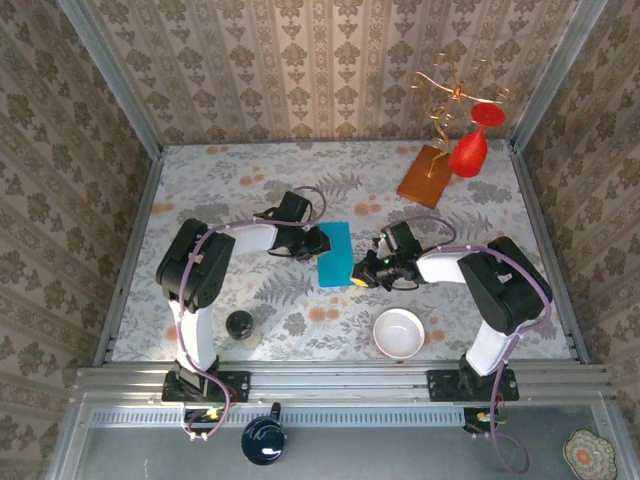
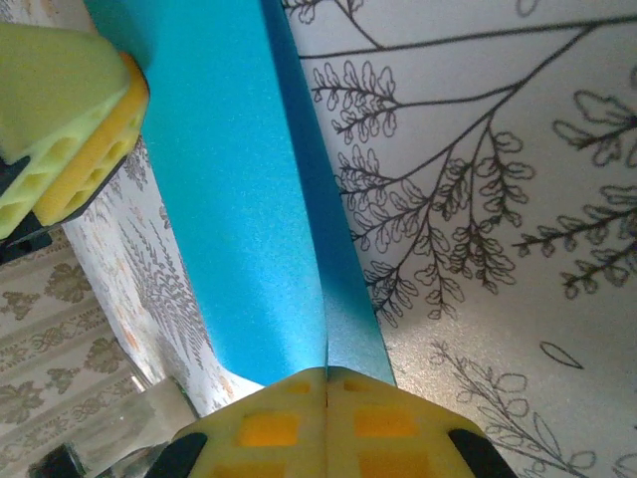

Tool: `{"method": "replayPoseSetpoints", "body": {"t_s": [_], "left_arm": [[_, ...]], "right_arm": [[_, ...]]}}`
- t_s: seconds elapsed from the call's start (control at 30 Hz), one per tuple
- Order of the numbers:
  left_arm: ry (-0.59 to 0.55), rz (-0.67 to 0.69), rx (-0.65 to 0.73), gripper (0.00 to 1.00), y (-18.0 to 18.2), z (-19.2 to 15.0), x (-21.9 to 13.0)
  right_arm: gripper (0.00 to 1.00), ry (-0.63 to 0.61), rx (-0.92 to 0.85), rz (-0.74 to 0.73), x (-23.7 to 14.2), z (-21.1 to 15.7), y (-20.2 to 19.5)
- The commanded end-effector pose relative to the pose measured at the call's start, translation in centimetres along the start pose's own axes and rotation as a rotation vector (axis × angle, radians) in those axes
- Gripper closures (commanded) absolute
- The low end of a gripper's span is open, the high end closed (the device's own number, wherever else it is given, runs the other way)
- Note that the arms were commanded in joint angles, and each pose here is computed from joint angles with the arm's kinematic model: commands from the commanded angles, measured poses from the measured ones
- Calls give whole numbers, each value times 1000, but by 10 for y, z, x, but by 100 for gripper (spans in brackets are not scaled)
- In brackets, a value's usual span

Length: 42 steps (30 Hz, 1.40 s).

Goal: Fold a paper plane with a square sheet of paper (pick it up from the middle)
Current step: Fold the triangle a second time at the center of the table.

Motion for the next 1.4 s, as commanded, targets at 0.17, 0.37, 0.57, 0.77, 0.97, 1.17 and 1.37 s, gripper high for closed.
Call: {"method": "replayPoseSetpoints", "body": {"t_s": [0.17,0.37,0.57,0.77,0.97,1.17,1.37], "left_arm": [[-60,-18,66,76,-14,31,-26],[-16,23,43,80,2,27,-10],[29,53,31,84,15,18,1],[58,69,28,86,20,12,5],[76,74,28,89,23,9,8],[78,81,31,91,25,9,9],[81,83,35,92,25,8,9]], "right_arm": [[100,-30,-19,-17,-12,-1,1],[100,-20,-31,-1,-12,-2,7],[100,3,-55,26,-11,-4,18],[100,20,-77,46,-8,-6,31],[100,46,-122,81,2,-9,53],[100,33,-162,101,18,-3,71],[100,-31,-159,103,28,12,75]]}}
Point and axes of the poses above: each hand's point on the last joint's axis, 136 mm out from that joint toward the fingers, its own x axis out along the fingers, its own y axis along the line the jaws close on, z = x × y, the point moved 1 cm from there along -x, back along the fingers, and after that the axes turned 15 degrees about x, right-handed, at the moved point
